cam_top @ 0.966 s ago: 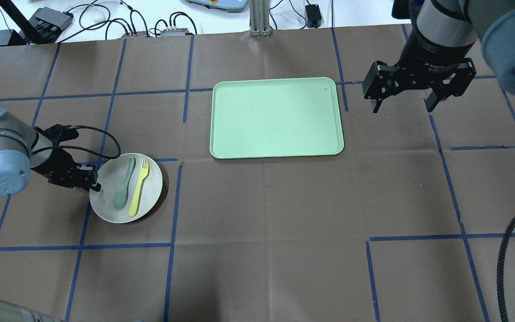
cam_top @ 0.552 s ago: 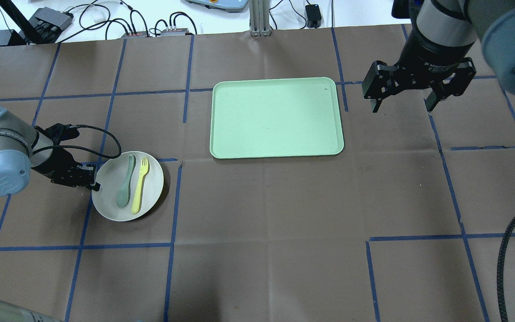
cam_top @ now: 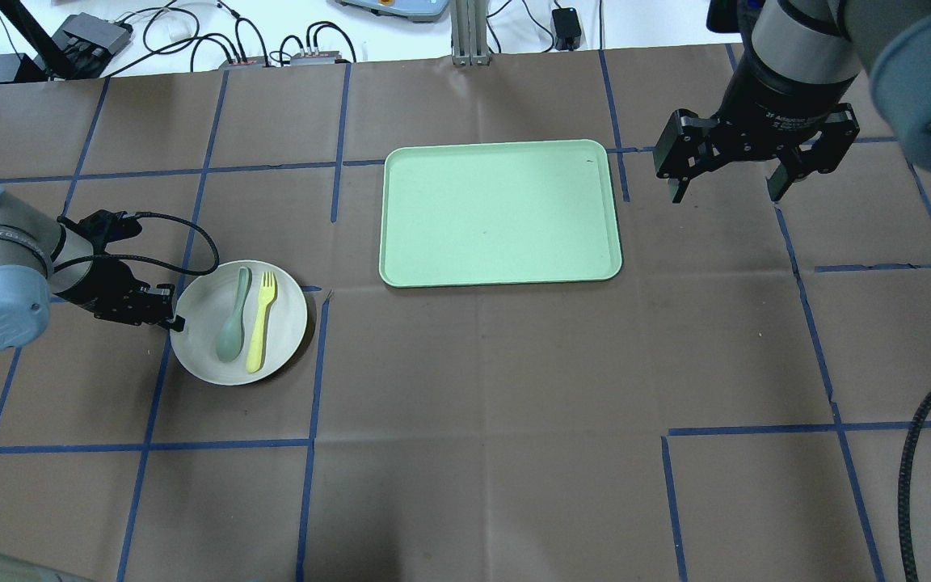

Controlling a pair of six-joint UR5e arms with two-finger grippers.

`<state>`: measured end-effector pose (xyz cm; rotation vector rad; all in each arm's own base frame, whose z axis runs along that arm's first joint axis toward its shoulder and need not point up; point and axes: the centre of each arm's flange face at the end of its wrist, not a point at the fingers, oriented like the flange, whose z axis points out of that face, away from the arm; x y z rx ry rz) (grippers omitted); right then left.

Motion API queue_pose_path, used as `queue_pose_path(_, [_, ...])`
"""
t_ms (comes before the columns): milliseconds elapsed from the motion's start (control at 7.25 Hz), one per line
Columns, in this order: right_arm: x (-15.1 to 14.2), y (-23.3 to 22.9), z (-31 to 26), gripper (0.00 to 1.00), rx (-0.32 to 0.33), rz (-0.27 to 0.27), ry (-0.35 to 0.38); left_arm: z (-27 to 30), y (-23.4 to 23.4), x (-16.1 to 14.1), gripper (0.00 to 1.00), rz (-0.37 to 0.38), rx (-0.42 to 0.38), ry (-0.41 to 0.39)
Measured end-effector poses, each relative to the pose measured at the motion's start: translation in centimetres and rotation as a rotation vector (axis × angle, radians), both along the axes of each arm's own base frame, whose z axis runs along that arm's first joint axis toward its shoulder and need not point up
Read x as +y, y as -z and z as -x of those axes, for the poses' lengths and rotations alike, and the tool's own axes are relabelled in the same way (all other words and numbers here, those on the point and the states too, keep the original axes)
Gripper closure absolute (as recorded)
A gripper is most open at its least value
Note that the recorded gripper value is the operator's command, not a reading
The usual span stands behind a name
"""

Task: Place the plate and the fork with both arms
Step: 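Slide the white plate with the left gripper onto the green tray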

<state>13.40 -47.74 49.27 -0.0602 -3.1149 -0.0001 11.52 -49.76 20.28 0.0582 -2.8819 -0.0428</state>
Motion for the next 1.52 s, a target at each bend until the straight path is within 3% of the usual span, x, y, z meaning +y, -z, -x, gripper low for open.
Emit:
queue_pose_path(414, [0.0, 0.1, 0.0, 0.0, 0.0, -0.001, 0.0, 4.2, -2.2, -2.3, 1.0, 0.066, 0.069, -0.019])
queue_pose_path(1103, [0.1, 0.3, 0.1, 0.0, 0.001, -0.007, 0.001, 20.5, -1.7, -14.2, 1.0, 0.03, 0.065, -0.024])
queue_pose_path(1517, [0.1, 0.2, 0.1, 0.0, 0.0, -0.006, 0.002, 29.7, 0.2, -19.4, 1.0, 0.014, 0.087, -0.058])
